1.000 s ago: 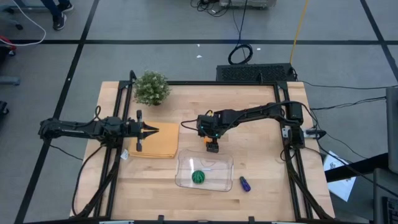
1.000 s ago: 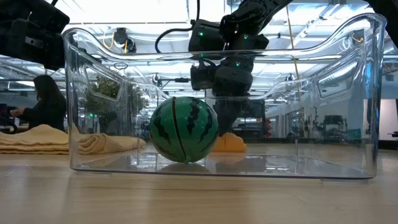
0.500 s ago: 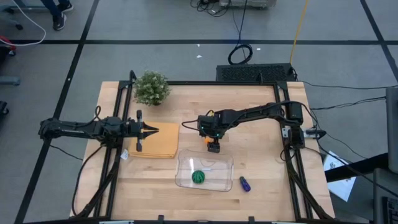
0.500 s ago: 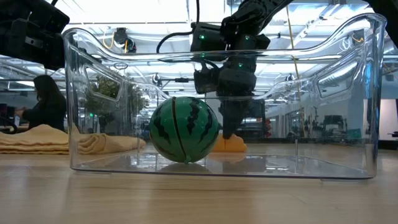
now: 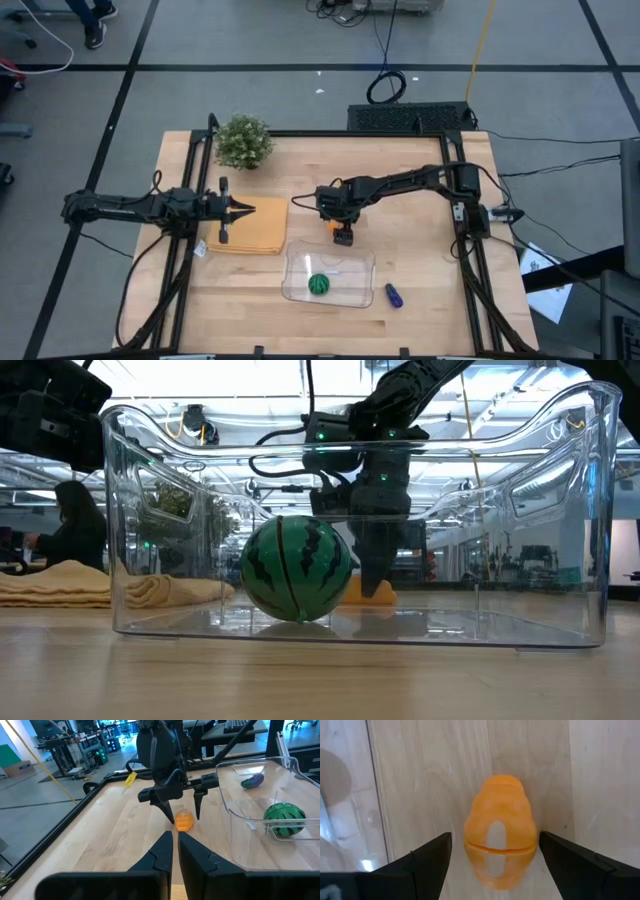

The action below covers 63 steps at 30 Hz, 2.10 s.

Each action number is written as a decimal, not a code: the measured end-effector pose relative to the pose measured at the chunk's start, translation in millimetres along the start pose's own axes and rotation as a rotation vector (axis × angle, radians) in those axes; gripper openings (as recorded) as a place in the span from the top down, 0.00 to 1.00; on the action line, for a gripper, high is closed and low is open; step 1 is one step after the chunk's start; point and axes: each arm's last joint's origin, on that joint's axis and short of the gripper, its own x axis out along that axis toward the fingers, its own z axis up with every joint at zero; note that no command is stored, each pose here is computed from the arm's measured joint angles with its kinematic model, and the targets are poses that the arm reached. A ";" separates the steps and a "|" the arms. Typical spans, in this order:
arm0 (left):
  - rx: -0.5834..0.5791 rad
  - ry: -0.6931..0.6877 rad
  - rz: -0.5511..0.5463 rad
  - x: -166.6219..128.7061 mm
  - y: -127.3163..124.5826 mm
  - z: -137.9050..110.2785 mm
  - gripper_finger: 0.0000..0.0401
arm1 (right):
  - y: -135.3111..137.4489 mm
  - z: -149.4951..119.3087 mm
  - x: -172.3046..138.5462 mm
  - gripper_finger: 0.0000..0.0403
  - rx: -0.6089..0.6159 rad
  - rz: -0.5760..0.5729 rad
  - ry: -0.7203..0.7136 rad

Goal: Pick and placing Produce into tupperware
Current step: Put the light orange croissant into the transparent bin

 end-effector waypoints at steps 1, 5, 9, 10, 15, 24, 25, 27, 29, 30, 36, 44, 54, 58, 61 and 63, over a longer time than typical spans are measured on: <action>0.000 0.000 0.000 0.0 0.0 0.0 0.92 | -0.8 0.4 -0.3 0.26 0.002 0.004 0.001; 0.000 0.000 0.000 0.0 0.0 0.0 0.92 | -1.2 0.5 -0.1 0.26 -0.009 0.004 0.001; 0.001 0.005 -0.001 0.0 -0.1 -0.4 0.92 | -1.2 0.5 0.3 0.26 -0.008 0.001 0.001; 0.001 0.008 -0.001 0.0 -0.1 -0.8 0.92 | -1.3 0.5 0.3 0.26 -0.009 0.000 0.001; 0.002 0.017 -0.002 0.0 -0.2 -1.6 0.92 | -1.5 0.4 0.7 0.31 -0.008 -0.006 0.001; 0.001 0.017 -0.002 0.0 -0.2 -1.6 0.92 | -1.9 0.3 1.0 0.46 -0.011 -0.009 0.001; 0.002 0.017 -0.003 0.0 -0.2 -1.6 0.92 | -2.0 0.3 1.0 0.47 -0.011 -0.009 0.001; 0.002 0.017 -0.002 0.0 -0.2 -1.6 0.92 | -1.9 0.3 1.0 0.48 -0.011 -0.009 0.001; 0.002 0.017 -0.002 0.0 -0.2 -1.6 0.92 | -1.9 0.3 0.6 0.48 -0.011 -0.009 0.000; 0.002 0.017 -0.002 0.0 -0.2 -1.6 0.92 | -1.7 0.3 -0.3 0.48 -0.011 -0.009 -0.002; 0.002 0.017 -0.002 0.0 -0.2 -1.7 0.92 | -0.7 2.0 -5.0 0.46 -0.014 -0.010 -0.015; 0.002 0.017 -0.002 0.0 -0.2 -1.7 0.92 | 2.5 10.0 -19.7 0.48 -0.022 -0.008 -0.062; 0.002 0.020 -0.003 0.0 -0.3 -1.9 0.92 | 2.6 9.4 -20.7 0.47 -0.023 -0.008 -0.051; 0.002 0.020 -0.003 0.0 -0.3 -1.9 0.92 | 2.5 7.8 -21.1 0.47 -0.021 -0.010 -0.035; 0.003 0.020 -0.003 0.0 -0.3 -2.0 0.92 | 3.1 7.6 -24.7 0.47 -0.019 -0.011 -0.023; 0.003 0.020 -0.003 0.0 -0.3 -1.9 0.92 | 4.1 10.2 -29.0 0.47 -0.024 -0.010 -0.031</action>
